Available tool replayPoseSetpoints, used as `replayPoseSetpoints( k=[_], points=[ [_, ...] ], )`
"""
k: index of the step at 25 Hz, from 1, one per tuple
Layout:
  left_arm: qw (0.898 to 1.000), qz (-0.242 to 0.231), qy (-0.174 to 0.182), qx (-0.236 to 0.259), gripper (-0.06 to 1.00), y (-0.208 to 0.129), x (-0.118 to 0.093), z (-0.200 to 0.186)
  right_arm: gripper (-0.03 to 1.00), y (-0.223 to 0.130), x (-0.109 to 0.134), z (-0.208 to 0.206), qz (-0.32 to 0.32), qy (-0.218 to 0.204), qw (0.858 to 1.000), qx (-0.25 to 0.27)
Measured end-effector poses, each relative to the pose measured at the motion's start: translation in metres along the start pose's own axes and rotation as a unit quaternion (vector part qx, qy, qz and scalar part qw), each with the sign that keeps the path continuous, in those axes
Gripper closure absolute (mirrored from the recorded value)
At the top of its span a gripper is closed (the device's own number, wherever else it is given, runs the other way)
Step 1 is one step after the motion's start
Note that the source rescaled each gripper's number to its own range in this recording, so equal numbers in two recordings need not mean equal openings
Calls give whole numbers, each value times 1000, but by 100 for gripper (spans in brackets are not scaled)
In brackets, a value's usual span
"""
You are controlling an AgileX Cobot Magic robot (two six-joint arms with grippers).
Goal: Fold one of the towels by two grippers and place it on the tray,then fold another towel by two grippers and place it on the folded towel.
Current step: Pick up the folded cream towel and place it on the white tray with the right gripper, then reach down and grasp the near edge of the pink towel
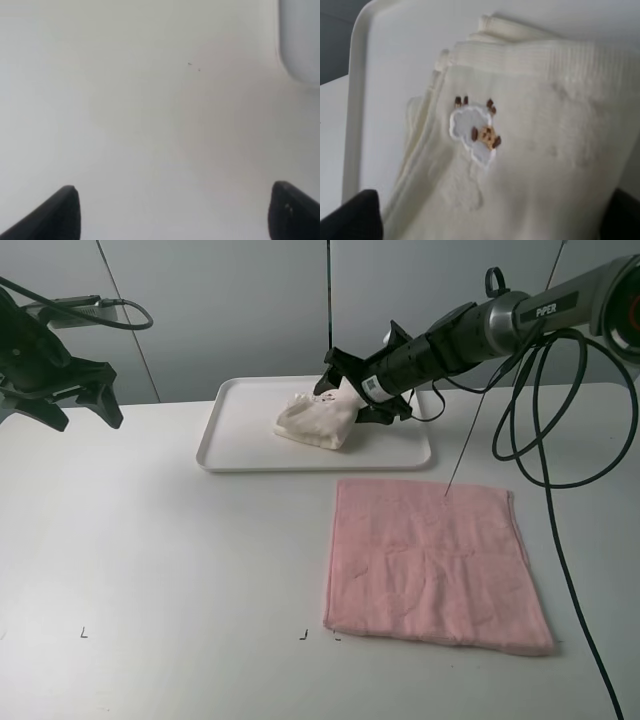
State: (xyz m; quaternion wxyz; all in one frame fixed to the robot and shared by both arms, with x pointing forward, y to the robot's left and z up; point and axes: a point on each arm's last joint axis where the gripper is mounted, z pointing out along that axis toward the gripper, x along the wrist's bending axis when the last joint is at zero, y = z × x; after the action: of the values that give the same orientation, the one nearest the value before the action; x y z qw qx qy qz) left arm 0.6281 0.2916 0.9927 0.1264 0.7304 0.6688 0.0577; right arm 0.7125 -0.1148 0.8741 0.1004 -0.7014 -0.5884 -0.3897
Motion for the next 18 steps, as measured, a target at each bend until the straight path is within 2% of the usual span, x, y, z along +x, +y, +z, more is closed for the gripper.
replayPoseSetpoints(
  k=[5,11,14,18],
  points=[
    [1000,0,0,2,-2,0,0,0,-3,4,8,-14,-77,-25,997,3],
    [1000,5,-14,4,-2,-1,-3,0,-3,17,38,-65,-163,-72,984,-13],
    [999,18,-36,6,-2,-1,-7,0,-3,10,42,-89,-195,-102,975,-12],
    [997,25,-70,6,-2,-2,-13,-3,-3,-18,31,-116,-215,-139,967,11]
  ],
)
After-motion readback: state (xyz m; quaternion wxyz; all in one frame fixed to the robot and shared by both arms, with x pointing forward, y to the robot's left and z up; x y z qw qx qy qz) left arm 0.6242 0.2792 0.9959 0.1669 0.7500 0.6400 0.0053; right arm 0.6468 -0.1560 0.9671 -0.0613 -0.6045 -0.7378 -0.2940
